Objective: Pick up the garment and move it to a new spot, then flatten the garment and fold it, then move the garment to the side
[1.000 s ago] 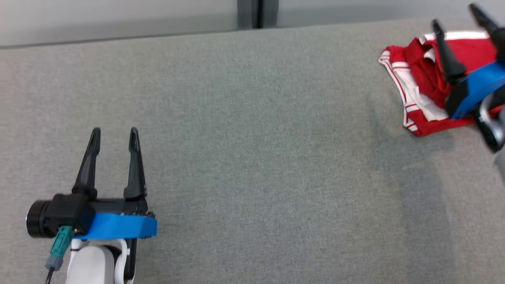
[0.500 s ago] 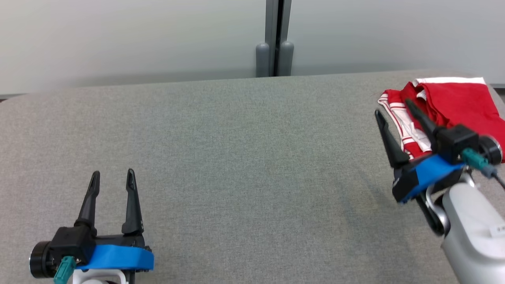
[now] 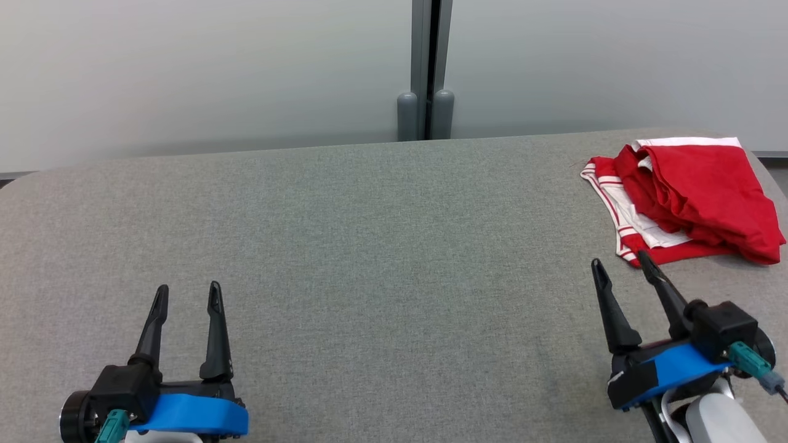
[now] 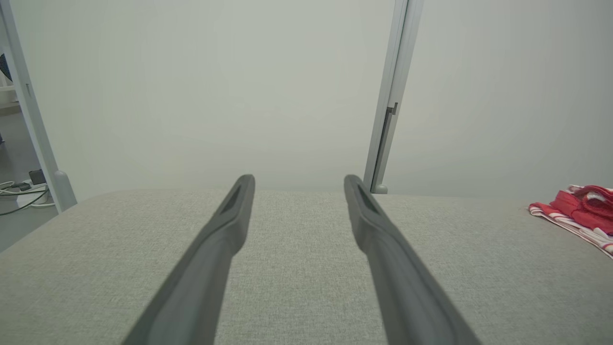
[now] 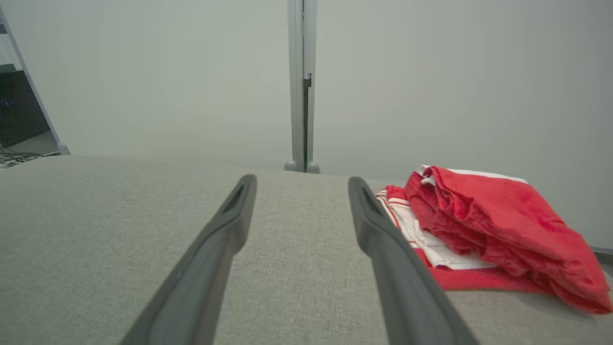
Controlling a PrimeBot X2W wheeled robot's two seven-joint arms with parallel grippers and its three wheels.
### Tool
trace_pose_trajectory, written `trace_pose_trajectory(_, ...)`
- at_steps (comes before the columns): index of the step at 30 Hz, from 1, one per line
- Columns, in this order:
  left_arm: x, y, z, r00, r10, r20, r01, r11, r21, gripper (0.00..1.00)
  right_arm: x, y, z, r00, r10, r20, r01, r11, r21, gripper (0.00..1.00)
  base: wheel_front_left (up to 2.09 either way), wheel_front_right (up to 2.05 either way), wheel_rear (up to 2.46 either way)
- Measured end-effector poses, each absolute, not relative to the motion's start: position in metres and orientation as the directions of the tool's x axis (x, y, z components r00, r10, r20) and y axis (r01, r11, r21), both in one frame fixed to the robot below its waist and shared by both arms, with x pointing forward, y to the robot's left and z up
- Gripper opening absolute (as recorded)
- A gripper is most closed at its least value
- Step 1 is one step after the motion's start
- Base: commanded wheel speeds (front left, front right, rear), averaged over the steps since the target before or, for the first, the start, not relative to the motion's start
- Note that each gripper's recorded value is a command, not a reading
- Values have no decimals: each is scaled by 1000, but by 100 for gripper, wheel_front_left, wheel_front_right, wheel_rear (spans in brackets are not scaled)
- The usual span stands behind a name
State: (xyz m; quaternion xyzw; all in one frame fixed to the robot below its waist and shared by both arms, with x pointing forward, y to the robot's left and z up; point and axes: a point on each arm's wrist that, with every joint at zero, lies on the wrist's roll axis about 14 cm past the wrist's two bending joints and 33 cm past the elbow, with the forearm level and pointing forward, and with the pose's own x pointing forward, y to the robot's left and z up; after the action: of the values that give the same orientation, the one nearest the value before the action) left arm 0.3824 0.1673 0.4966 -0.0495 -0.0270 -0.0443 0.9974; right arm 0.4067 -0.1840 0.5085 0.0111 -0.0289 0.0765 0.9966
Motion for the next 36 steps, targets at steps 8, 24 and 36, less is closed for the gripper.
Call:
trace_pose_trajectory(8,378,167,497,995,-85,57,90,991,-101,100,383,-179,504,992,105,70,-110,991,78,100,0,0,0)
trace_pose_trajectory(24,369,176,499,996,-59,63,65,992,-106,100,367,-179,522,992,70,107,-79,993,85,100,0,0,0)
trace_pose_trajectory(36,365,177,495,997,-53,52,59,992,-111,100,366,-174,523,991,80,103,-89,992,85,100,0,0,0)
